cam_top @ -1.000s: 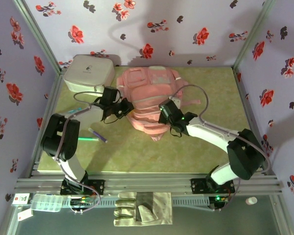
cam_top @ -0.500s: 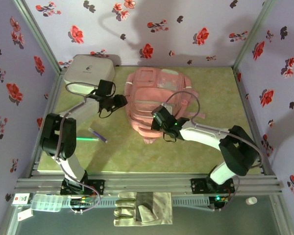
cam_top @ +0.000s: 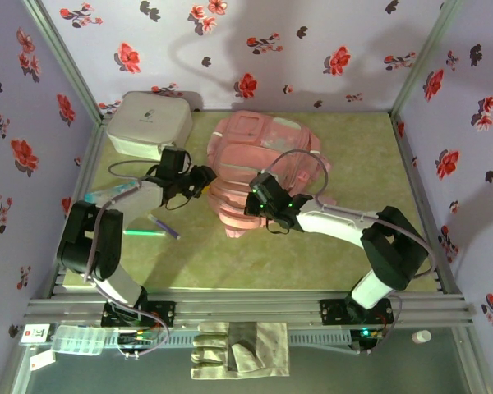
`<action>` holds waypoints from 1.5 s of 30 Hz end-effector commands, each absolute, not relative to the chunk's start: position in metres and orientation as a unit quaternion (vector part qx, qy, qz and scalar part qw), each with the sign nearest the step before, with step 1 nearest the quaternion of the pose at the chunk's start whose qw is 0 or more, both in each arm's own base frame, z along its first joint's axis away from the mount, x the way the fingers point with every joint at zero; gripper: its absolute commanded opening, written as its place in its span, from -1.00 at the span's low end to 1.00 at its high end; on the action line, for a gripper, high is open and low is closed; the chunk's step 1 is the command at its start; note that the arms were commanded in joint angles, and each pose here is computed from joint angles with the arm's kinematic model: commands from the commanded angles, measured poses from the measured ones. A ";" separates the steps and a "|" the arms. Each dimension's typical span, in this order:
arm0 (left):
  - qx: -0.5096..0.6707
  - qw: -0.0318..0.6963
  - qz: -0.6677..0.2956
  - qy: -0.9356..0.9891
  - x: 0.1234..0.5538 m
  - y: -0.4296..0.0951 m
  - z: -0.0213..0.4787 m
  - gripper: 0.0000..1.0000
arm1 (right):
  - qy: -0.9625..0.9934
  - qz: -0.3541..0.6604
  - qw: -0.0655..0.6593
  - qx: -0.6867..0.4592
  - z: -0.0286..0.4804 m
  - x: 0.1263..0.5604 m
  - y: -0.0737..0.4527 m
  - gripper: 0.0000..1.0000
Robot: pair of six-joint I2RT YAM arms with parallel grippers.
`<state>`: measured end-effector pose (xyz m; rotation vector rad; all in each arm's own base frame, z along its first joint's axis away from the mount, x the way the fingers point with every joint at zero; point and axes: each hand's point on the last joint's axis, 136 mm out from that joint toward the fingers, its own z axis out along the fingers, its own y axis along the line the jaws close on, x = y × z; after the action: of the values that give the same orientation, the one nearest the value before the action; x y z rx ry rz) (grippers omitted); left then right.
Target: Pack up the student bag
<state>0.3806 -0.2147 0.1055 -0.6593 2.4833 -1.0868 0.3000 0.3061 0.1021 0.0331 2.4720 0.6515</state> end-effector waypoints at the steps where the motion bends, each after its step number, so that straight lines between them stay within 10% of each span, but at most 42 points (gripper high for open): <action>1: -0.263 0.156 -0.399 0.865 0.384 -0.223 0.093 -0.29 | 0.914 0.261 0.310 0.004 0.118 0.308 0.317 -1.00; 26: -0.255 0.192 -0.357 0.878 0.396 -0.207 0.088 -1.00 | 0.942 0.105 0.314 -0.046 0.112 0.302 0.235 -0.97; 45: -0.209 0.193 -0.313 0.906 0.388 -0.195 0.087 -1.00 | 0.951 0.005 0.281 -0.128 0.114 0.311 0.174 -0.93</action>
<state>0.3871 -0.2164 0.0871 -0.5904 2.5265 -1.0060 0.3062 0.2108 0.1039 -0.3681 2.5601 0.1877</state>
